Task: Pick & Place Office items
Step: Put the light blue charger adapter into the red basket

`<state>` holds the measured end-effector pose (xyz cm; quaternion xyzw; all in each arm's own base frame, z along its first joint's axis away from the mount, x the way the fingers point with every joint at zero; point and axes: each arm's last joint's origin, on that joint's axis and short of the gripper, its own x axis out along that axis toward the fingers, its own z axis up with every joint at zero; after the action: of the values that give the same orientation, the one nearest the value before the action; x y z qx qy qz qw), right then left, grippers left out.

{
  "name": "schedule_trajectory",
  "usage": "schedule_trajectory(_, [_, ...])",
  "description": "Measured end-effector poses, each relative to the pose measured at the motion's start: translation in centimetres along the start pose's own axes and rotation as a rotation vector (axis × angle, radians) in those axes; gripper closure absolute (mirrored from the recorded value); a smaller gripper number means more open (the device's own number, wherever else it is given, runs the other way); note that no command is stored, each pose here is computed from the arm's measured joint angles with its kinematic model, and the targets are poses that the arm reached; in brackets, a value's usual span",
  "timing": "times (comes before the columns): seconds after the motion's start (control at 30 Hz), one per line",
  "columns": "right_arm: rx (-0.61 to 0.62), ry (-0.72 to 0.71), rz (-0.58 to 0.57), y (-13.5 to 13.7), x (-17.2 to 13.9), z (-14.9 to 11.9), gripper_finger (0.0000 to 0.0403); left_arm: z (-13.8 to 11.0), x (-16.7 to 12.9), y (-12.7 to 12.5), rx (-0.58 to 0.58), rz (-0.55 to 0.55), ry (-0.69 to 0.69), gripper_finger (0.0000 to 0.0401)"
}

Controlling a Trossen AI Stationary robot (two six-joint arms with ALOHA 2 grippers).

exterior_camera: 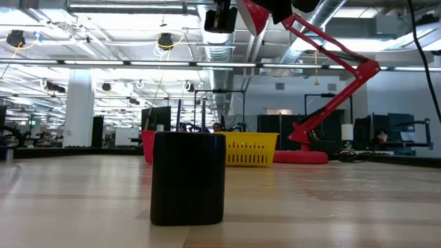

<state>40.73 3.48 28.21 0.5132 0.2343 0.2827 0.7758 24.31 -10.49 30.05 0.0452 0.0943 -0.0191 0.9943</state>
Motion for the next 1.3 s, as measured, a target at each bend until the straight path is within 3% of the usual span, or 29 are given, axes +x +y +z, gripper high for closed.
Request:
schedule_trajectory(0.33, [-0.009,-0.041,-0.022,-0.1,-0.1,0.2,0.0265,0.1,0.0,0.1,0.031,-0.002,-0.010,0.0269])
schedule_trajectory(0.57, [-0.049,-0.073,-0.029,-0.2,-0.4,0.7,0.0215,0.1,0.0,0.2,0.015,0.016,-0.015,0.0260])
schedule_trajectory(0.67, [-0.076,-0.081,-0.026,-0.2,-0.5,0.8,0.0178,0.2,0.0,0.1,0.014,0.009,-0.020,0.0249])
schedule_trajectory(0.8, [-0.120,-0.089,-0.040,-0.5,-1.0,1.3,0.0121,0.2,0.0,0.1,0.014,0.009,-0.017,0.0264])
schedule_trajectory(0.93, [-0.157,-0.107,-0.122,-1.6,-2.9,2.5,0.0083,0.0,-0.5,0.4,-0.005,0.009,0.022,0.0269])
schedule_trajectory(1.13, [-0.327,-0.307,-0.287,-0.4,-6.8,4.0,0.0058,-0.4,-2.1,1.1,-0.042,0.029,0.119,0.0258])
schedule_trajectory(1.3, [-0.442,-0.410,-0.452,1.5,-8.1,3.0,0.0053,-2.1,-2.6,3.0,-0.043,0.258,0.282,0.0268])
